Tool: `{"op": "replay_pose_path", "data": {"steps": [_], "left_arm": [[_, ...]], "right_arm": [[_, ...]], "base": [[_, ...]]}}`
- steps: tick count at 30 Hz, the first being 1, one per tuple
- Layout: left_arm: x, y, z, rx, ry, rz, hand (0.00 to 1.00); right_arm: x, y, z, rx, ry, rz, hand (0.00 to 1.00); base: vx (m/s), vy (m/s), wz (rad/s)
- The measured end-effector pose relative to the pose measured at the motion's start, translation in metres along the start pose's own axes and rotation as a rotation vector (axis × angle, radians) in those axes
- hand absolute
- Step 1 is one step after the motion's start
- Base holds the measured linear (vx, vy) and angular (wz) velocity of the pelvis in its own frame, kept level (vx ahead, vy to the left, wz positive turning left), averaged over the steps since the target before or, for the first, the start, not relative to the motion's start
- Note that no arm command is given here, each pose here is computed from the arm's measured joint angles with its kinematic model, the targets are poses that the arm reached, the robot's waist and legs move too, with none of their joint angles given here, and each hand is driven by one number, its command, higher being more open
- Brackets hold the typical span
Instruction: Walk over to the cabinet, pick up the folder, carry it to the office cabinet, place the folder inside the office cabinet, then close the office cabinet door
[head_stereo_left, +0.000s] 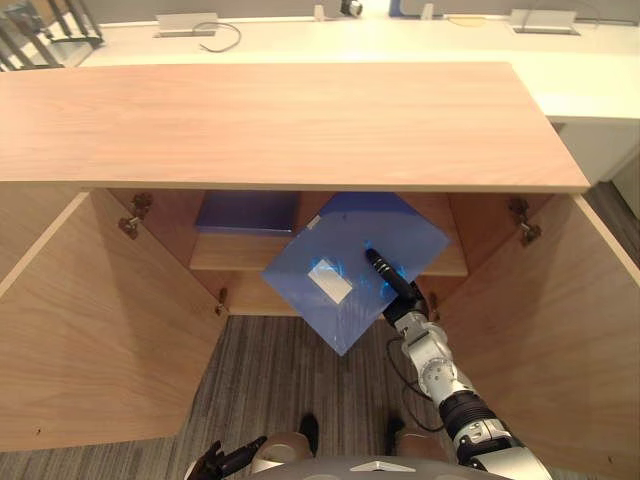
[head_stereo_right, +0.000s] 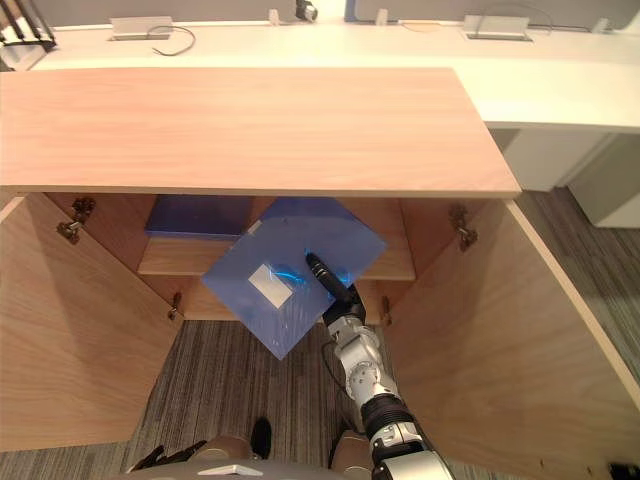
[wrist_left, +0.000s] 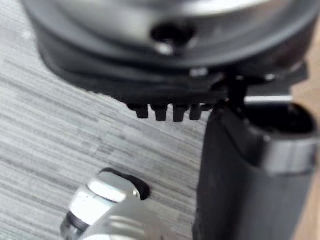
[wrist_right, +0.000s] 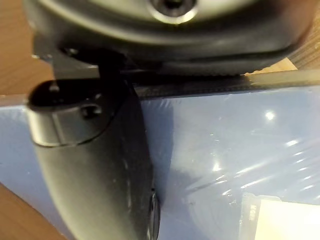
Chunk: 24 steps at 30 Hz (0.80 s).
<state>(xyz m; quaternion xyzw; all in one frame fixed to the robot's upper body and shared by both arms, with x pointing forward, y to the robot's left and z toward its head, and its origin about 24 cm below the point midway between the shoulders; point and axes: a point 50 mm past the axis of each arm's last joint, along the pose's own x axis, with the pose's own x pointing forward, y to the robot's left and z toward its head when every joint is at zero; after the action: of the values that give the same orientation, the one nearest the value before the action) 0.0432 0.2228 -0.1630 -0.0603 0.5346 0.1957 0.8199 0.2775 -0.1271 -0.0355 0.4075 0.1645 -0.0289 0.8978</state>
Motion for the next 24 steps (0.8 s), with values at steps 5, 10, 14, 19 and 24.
{"op": "replay_pose_path", "data": {"steps": [5,10,14,19,24], "left_arm": [[-0.004,-0.006,-0.012,-0.07,0.02,0.019,1.0],[-0.004,-0.006,-0.011,-0.076,0.015,0.03,1.0],[-0.004,-0.009,-0.007,-0.072,-0.005,0.021,1.0],[0.001,-0.022,0.02,-0.069,-0.098,0.0,1.0],[0.003,-0.043,0.064,-0.089,-0.241,-0.049,1.0]], "right_arm": [[-0.001,0.014,0.004,0.003,-0.026,0.063,0.0],[-0.004,0.015,0.008,0.024,-0.063,0.068,0.0],[-0.004,0.027,0.007,0.05,-0.066,0.102,0.0],[0.006,0.077,0.021,0.075,-0.105,0.245,0.0],[0.014,0.144,0.069,0.126,-0.248,0.408,0.0]], "base": [[0.15,-0.118,0.02],[0.13,-0.029,0.0],[0.05,0.044,0.01],[-0.06,0.049,-0.13],[-0.27,0.124,-0.21]]}}
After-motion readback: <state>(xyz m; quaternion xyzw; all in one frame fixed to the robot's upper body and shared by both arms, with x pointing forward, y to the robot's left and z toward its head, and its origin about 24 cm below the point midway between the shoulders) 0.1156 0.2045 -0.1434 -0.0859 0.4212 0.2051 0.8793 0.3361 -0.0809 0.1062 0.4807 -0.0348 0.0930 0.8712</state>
